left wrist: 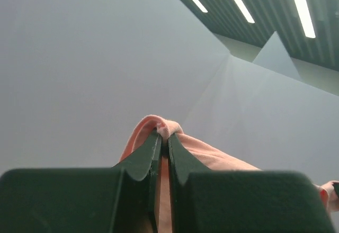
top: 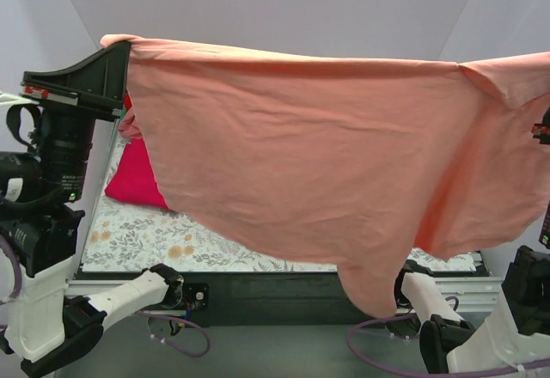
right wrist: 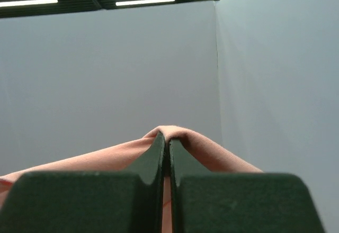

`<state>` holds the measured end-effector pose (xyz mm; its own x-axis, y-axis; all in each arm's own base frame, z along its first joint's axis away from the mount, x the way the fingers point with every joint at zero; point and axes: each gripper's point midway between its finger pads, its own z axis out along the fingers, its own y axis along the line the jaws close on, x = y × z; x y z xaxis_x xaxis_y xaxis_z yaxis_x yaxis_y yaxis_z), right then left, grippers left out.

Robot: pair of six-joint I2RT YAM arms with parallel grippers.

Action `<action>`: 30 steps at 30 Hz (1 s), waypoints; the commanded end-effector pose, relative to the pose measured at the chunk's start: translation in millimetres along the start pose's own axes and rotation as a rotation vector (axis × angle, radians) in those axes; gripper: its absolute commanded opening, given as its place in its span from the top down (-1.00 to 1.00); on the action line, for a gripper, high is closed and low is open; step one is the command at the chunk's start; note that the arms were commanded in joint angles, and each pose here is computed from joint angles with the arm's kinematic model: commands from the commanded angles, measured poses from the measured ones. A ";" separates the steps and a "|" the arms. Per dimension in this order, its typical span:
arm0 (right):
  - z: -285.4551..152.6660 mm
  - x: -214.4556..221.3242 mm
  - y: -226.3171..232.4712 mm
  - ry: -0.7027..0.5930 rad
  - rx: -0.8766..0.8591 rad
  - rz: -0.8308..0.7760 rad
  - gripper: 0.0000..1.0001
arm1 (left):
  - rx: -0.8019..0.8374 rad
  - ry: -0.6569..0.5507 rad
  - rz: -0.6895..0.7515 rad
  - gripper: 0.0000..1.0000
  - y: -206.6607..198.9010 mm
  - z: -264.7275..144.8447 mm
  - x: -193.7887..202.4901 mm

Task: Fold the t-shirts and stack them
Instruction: Flatten the tshirt out

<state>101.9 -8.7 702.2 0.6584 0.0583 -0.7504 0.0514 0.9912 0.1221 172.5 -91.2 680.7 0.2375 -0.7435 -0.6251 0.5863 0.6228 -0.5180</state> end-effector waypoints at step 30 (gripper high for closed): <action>-14.0 740.4 11.5 1.234 -0.230 0.239 0.97 | -0.903 0.746 0.278 1.00 554.3 28.2 531.1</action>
<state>552.8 53.1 76.6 -0.6376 0.1819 -0.7485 -0.1419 0.9273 0.3463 640.5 -152.7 61.3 -0.4200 -0.4038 -0.8127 -0.2458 0.9127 -0.3265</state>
